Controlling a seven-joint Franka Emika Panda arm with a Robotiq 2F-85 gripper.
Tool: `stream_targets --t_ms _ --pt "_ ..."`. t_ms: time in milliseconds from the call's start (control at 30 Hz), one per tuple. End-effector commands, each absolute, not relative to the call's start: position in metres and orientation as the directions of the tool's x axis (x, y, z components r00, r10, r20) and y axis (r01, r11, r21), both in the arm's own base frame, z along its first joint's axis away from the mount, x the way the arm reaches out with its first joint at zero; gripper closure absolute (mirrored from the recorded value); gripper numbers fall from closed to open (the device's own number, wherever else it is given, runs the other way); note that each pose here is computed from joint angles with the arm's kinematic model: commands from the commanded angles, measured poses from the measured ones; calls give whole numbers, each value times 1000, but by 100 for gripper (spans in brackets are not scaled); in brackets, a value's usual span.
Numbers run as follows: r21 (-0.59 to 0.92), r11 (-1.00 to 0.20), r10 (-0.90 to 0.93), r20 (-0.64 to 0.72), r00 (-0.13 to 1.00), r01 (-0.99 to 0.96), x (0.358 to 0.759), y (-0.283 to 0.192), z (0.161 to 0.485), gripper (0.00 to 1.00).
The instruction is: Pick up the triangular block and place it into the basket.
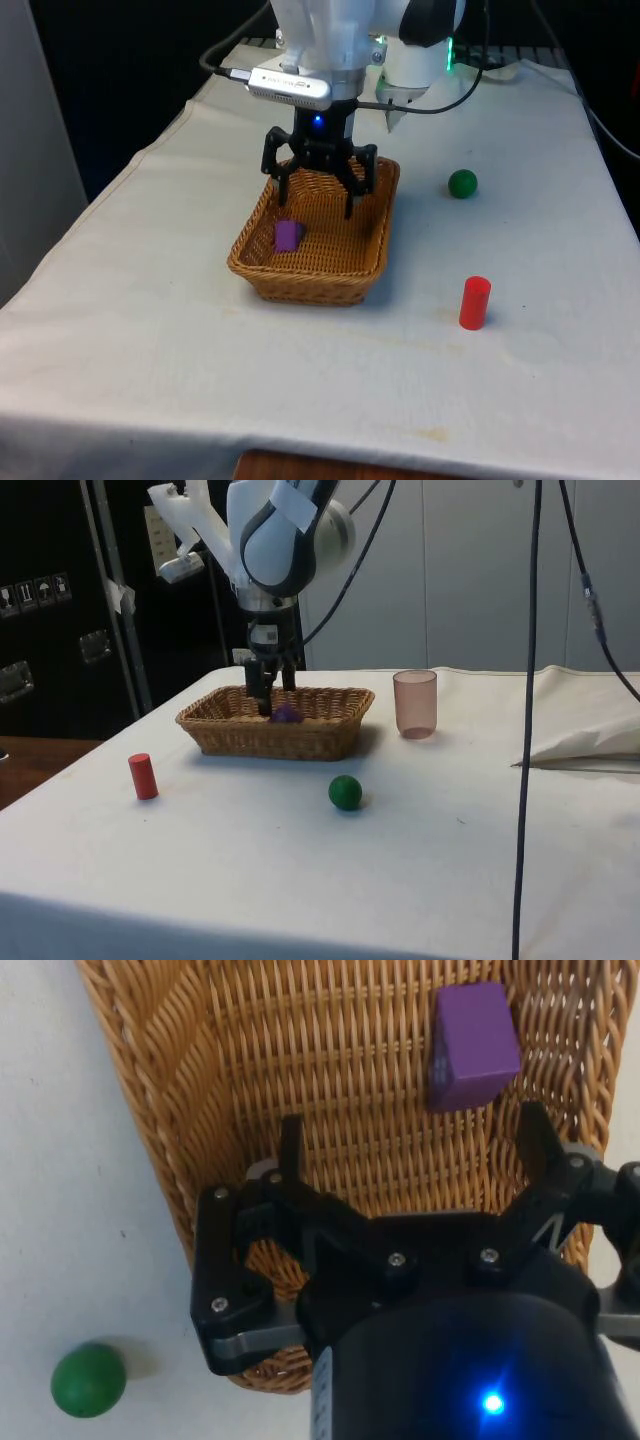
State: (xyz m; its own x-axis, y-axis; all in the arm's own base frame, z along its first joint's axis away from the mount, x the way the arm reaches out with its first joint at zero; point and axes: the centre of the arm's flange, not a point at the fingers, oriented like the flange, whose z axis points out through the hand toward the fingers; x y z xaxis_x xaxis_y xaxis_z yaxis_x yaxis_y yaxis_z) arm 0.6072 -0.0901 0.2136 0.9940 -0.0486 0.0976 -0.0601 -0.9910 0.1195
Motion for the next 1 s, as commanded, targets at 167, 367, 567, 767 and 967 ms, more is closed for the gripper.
stream_targets --t_ms 167,367,567,767,967 --pt "114 -991 -50 104 993 -62 609 -89 225 0" --pt "99 -993 -51 109 993 -62 611 -86 247 0" --pt "87 -994 -53 116 992 -63 612 -85 267 0" --pt "76 -995 -52 120 991 -61 612 -82 285 0" --pt "60 -997 -49 129 990 -57 612 -77 302 0"
